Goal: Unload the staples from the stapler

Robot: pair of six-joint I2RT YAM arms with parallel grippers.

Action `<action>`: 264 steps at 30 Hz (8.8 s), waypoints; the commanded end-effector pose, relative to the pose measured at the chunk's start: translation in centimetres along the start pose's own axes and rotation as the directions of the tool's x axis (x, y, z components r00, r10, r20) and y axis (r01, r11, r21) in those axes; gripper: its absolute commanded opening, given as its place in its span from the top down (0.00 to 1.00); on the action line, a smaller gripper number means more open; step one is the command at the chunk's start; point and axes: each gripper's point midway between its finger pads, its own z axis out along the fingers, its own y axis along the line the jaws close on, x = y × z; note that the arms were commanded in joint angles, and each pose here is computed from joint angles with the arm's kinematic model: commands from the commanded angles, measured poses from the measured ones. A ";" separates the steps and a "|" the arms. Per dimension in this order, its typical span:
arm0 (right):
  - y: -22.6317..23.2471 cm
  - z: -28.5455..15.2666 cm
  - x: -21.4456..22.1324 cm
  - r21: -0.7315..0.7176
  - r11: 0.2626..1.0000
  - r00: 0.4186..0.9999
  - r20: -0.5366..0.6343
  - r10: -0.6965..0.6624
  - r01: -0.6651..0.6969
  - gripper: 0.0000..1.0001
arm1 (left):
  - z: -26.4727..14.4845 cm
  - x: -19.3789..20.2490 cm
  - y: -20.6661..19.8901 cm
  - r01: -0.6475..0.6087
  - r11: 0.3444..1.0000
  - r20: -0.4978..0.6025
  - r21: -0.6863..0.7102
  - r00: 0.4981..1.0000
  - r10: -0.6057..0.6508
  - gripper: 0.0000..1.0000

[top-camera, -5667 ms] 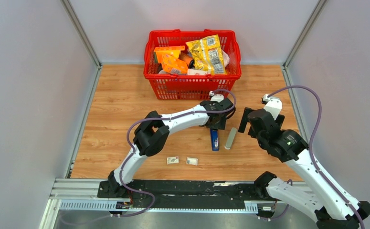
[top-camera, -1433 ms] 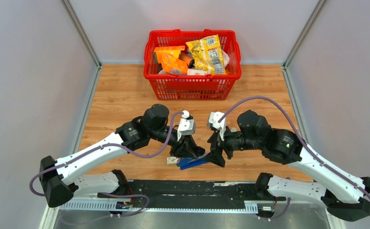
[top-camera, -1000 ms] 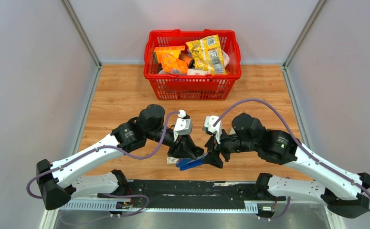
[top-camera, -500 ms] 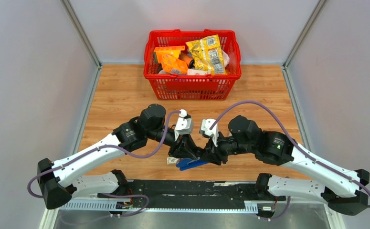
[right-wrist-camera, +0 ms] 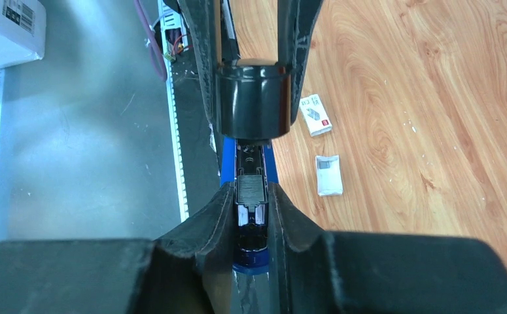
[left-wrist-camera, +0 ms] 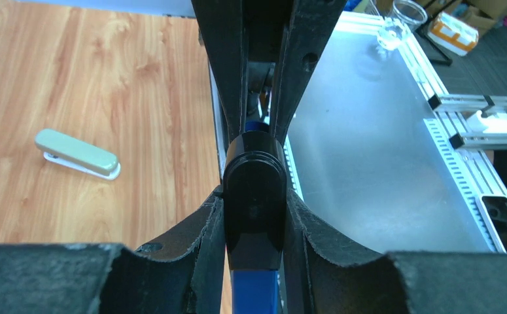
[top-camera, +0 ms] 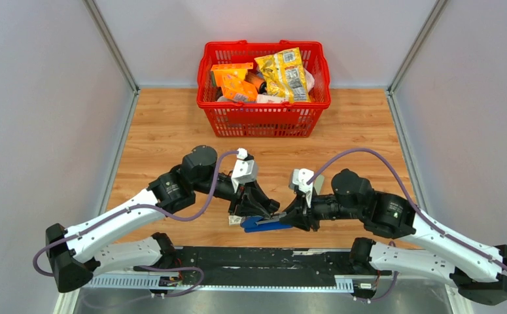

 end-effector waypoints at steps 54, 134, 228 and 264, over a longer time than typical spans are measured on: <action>-4.6 -3.9 -6.8 0.344 0.923 0.966 0.242 0.090 -0.173 0.55 | -4.1 -6.8 3.4 -0.057 0.920 0.362 -0.387 0.909 0.208 1.00; -10.5 11.7 -1.5 0.370 0.895 0.935 0.332 0.123 -0.249 1.00 | -11.6 -14.6 8.9 0.293 0.687 0.647 -0.665 0.686 0.333 1.00; -7.3 14.1 -1.8 0.156 0.919 0.880 0.382 0.283 -0.363 1.00 | -16.5 -14.0 10.0 0.346 0.586 0.617 -0.733 0.702 0.357 1.00; -12.0 8.8 -10.3 0.442 0.878 0.911 0.413 -0.019 -0.182 1.00 | -15.5 -9.8 8.8 0.378 0.614 0.608 -0.693 0.764 0.216 1.00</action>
